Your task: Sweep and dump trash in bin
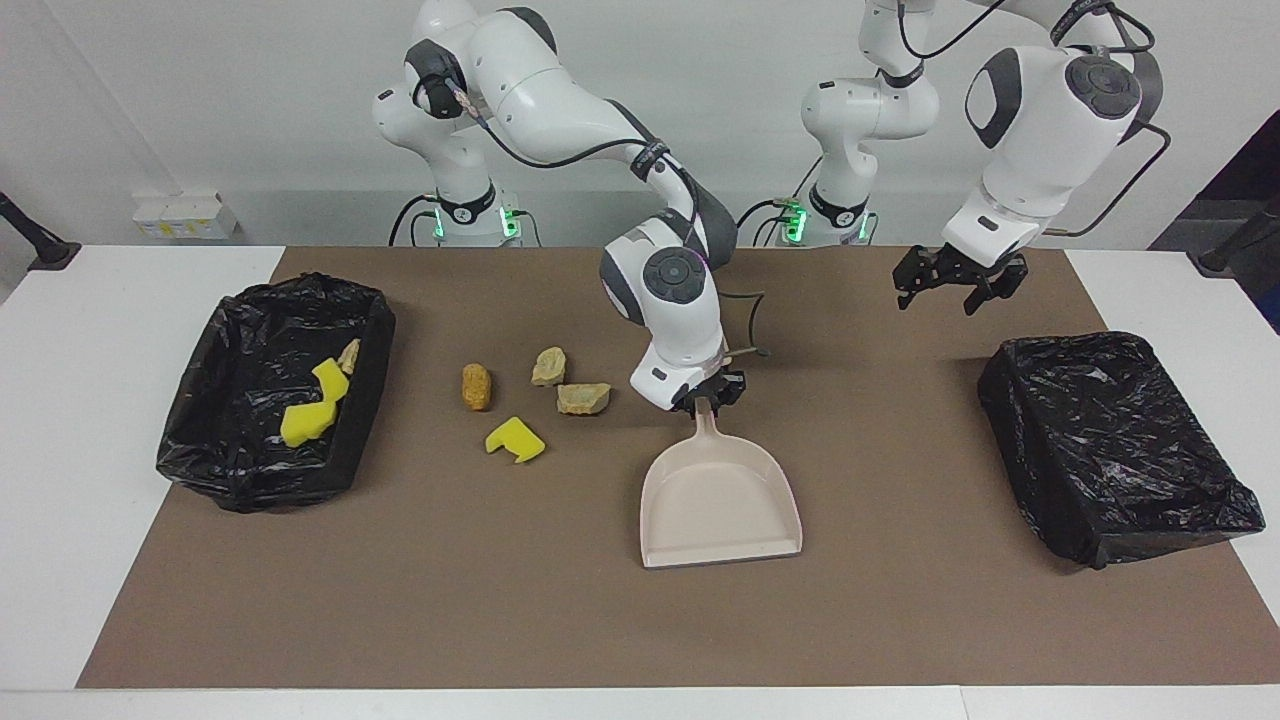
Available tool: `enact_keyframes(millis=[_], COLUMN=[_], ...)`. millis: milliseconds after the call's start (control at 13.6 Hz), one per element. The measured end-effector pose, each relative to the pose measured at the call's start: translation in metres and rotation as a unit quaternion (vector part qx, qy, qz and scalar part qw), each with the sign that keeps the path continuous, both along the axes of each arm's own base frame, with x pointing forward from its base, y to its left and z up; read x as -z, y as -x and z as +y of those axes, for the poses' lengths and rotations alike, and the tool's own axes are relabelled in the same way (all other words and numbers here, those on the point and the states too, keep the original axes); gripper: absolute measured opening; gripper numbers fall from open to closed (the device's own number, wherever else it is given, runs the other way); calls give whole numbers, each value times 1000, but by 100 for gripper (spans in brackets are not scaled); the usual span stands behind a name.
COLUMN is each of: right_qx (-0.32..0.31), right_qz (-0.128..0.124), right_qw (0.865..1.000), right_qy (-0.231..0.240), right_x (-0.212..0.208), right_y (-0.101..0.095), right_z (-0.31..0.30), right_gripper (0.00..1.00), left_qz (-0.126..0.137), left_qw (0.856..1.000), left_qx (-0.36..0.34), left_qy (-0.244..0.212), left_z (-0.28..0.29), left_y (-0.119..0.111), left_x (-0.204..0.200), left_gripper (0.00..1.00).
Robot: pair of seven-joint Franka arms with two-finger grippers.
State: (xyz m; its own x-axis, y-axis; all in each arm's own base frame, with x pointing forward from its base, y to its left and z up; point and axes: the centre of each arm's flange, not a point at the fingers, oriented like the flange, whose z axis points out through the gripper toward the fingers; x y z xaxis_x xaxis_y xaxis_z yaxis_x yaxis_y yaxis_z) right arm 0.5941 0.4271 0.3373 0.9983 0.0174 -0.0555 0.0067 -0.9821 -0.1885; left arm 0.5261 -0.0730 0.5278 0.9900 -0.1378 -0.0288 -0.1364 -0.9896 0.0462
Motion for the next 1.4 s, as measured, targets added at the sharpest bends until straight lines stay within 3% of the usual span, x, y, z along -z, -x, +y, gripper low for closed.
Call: enact_keyframes(millis=[221, 368, 442, 663, 810, 957, 1252, 1399], right_qx=[2, -1, -4, -3, -6, -26, -64, -64], right_qz=[-8, -4, 1, 29, 55, 75, 70, 64], right_qw=[1000, 1000, 1000, 1000, 998, 997, 996, 996], right_qy=[-7, -8, -6, 9, 12, 7, -4, -8], right_x=[-13, -39, -57, -116, -147, -149, -99, -80], right_y=[-3, 1, 6, 26, 60, 112, 226, 260], right_z=[0, -4, -7, -41, -60, -51, -31, -20], right_gripper=[71, 93, 100, 100, 100, 100, 100, 100], left_qz=[-11, -38, -46, -48, -48, -48, -35, -24], left_qw=[1000, 999, 999, 999, 999, 999, 999, 999], left_qx=[1, 1, 1, -2, -1, 2, 15, 24], left_qy=[1, 5, 5, 6, 6, 6, 8, 21], left_z=[-3, -4, -4, -2, -2, -4, -19, -41], left_y=[-6, -12, -14, -15, -15, -14, -27, -48], left_x=[5, 3, 4, 5, 4, 4, 15, 26], left_gripper=[100, 100, 100, 100, 100, 100, 100, 100])
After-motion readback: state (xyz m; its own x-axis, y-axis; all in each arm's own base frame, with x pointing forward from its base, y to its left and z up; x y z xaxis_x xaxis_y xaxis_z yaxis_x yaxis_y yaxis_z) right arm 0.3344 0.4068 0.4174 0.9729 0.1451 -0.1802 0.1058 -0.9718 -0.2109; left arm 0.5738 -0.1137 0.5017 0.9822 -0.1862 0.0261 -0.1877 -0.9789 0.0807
